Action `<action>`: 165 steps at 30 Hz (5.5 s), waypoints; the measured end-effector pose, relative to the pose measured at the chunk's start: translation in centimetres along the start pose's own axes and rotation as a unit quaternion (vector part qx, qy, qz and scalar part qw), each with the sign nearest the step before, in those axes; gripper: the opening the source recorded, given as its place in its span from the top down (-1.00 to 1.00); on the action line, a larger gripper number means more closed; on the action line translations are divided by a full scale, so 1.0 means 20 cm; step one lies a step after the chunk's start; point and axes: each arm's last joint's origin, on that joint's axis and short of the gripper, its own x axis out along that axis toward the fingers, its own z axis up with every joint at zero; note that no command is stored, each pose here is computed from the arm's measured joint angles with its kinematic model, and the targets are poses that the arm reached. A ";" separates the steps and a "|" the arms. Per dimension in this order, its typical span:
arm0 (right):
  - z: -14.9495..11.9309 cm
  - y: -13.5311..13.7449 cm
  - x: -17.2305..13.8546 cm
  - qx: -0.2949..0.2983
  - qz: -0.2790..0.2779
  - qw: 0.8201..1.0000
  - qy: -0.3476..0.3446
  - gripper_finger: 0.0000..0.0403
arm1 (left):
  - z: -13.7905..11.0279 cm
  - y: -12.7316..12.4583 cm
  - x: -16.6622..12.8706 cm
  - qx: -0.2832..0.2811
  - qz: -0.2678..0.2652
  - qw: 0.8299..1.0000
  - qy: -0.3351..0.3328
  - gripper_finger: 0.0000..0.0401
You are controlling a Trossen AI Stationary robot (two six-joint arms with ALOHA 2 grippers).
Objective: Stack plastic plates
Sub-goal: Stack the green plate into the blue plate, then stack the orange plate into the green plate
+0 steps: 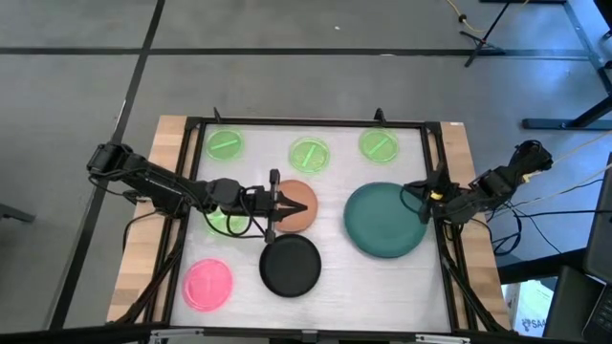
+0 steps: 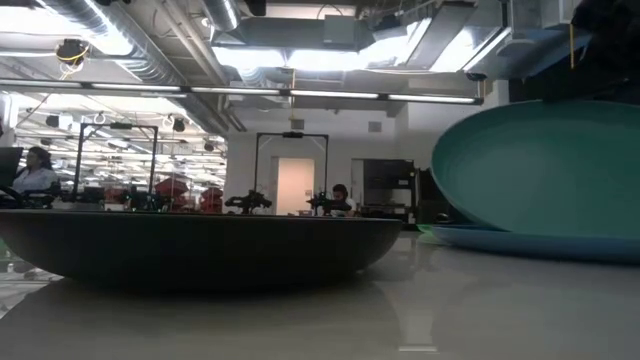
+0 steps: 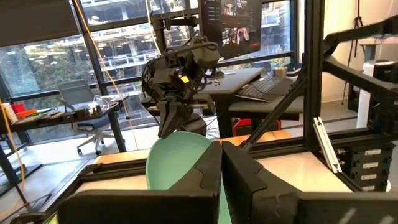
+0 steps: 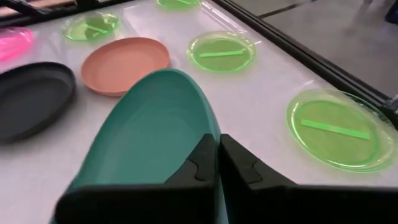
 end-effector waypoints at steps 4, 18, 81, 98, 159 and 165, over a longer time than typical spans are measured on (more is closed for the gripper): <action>0.00 0.02 0.02 -0.013 -0.007 1.000 0.009 0.80 | 0.00 0.00 0.00 0.006 0.000 1.000 0.000 0.98; -0.02 0.11 0.09 -0.078 -0.035 0.996 0.037 0.15 | -0.02 0.00 0.00 0.011 -0.001 1.000 0.015 0.98; -0.04 0.53 0.38 -0.222 -0.047 0.974 -0.031 0.14 | -0.82 0.58 -0.16 -0.268 0.223 0.765 0.542 0.28; 0.01 0.45 0.47 -0.169 -0.078 0.983 -0.007 0.14 | -0.80 0.61 -0.13 -0.245 0.191 0.803 0.509 0.93; -0.05 0.69 0.98 -0.518 0.155 0.841 -0.013 0.64 | -0.66 0.58 0.05 -0.292 0.117 0.885 0.344 0.92; -0.05 0.69 0.97 -0.521 0.169 0.837 -0.015 0.96 | -0.64 0.56 0.07 -0.267 0.103 0.896 0.339 0.91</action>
